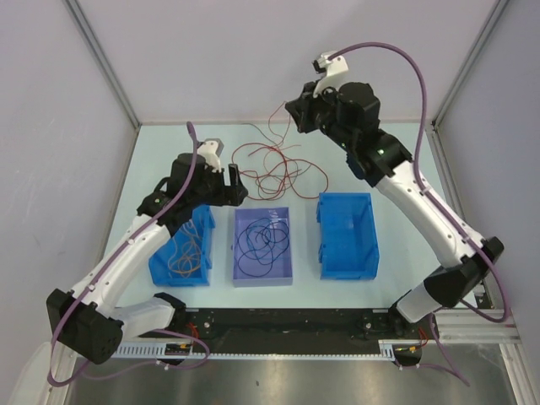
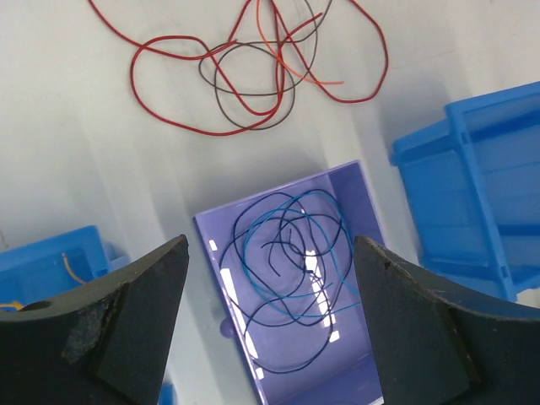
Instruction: Untangle the cables
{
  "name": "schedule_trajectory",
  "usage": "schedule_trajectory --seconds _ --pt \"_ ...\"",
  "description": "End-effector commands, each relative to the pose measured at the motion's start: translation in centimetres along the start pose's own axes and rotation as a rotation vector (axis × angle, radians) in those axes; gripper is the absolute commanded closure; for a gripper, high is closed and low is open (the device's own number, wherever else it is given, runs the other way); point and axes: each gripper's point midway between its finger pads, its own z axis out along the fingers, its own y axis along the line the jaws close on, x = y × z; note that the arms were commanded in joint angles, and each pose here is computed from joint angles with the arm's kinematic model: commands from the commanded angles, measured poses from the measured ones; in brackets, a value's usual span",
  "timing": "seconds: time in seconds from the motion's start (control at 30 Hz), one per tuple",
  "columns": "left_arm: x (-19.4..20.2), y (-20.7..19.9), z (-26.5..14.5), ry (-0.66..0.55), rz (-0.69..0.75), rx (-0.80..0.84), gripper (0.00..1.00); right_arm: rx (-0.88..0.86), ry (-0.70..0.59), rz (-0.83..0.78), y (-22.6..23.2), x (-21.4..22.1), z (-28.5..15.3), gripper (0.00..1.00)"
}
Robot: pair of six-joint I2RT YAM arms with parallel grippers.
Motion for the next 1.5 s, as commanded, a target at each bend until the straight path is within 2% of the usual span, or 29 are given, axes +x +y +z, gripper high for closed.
schedule_trajectory --seconds 0.0,0.33,0.67,0.9,1.13,1.47 --pt "-3.6 -2.3 -1.3 -0.113 -0.029 0.097 0.15 -0.001 -0.141 -0.043 1.2 -5.7 -5.4 1.0" --pt "-1.6 -0.9 -0.7 -0.085 -0.017 0.049 0.14 0.128 -0.231 -0.076 -0.9 -8.7 -12.0 1.0" --pt "-0.3 0.1 -0.9 -0.073 -0.022 0.012 0.14 0.24 -0.198 -0.073 -3.1 -7.3 -16.7 1.0" --pt "0.0 0.3 -1.0 -0.071 -0.022 0.007 0.15 0.39 -0.142 -0.077 -6.1 -4.9 -20.7 1.0" --pt "0.3 0.5 -0.8 -0.062 -0.024 -0.003 0.15 0.381 -0.044 -0.014 -6.2 -0.6 -20.8 1.0" --pt "0.7 0.8 -0.6 -0.051 -0.028 -0.016 0.15 0.429 0.128 0.079 -7.2 8.1 -19.4 1.0"
